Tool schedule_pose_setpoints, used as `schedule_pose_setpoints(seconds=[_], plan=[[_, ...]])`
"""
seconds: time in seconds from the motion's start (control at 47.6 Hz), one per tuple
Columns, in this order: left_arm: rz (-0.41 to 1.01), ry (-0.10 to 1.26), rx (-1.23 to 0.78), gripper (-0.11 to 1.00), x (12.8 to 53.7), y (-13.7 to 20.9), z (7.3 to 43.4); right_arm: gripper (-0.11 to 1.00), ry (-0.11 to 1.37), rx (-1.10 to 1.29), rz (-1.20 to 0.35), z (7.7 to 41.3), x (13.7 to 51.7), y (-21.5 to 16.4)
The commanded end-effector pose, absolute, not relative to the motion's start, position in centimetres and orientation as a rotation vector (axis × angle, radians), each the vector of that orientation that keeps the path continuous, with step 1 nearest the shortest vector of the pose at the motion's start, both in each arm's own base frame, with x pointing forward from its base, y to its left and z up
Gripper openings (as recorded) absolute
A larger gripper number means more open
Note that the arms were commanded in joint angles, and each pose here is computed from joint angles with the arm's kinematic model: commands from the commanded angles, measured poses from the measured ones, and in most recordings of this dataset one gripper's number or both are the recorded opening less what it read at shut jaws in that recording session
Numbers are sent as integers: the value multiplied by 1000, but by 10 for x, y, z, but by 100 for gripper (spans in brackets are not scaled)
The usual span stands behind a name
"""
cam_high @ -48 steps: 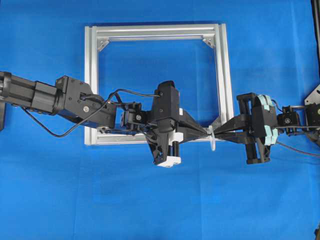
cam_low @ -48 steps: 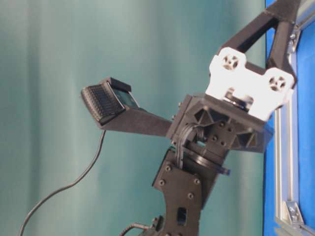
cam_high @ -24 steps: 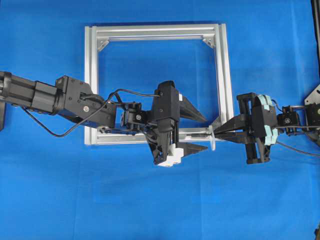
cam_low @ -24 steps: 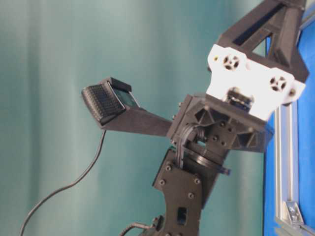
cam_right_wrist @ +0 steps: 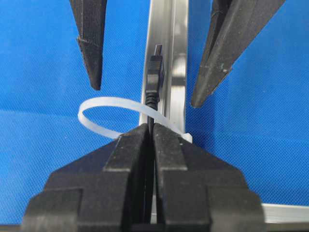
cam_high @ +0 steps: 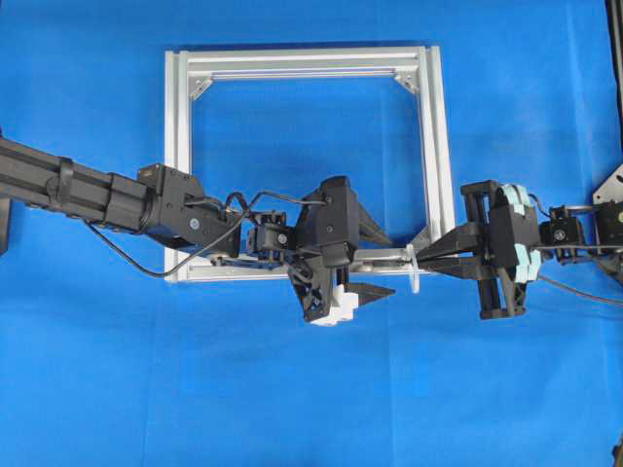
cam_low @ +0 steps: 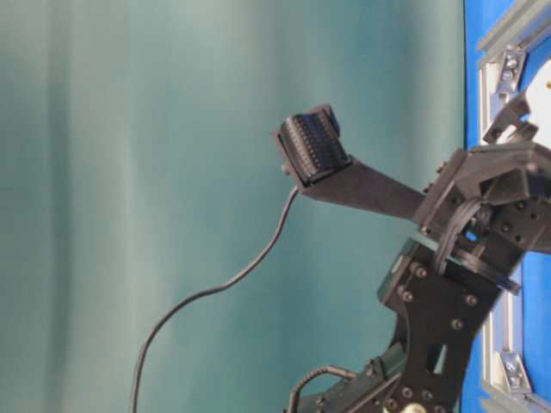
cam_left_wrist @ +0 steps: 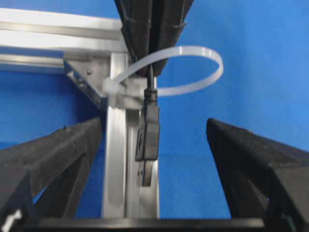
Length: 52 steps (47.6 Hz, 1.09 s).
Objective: Insert the wire through the string loop located on the right side.
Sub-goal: 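Move the open left gripper to the plug emerging from the loop, then close the left gripper on the USB plug beyond the loop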
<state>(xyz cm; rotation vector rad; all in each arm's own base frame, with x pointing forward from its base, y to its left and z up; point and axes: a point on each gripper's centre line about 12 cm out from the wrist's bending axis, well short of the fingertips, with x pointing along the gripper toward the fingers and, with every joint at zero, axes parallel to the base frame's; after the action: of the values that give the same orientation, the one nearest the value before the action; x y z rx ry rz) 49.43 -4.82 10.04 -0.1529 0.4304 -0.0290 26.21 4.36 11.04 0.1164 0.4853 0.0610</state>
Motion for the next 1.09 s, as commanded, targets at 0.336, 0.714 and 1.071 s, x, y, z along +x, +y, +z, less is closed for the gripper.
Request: schedule_pose_setpoints(seconds=[0.336,0.714,1.071], plan=[[-34,381,-153,84,500,-48,118,-4,456,119,62,117,267,44],[-37,380,-152,84,500,-50,119,-4,455,119,62,117,268,44],[-42,379,-152,84,500,-52,119,-4,456,120,61,117,268,44]])
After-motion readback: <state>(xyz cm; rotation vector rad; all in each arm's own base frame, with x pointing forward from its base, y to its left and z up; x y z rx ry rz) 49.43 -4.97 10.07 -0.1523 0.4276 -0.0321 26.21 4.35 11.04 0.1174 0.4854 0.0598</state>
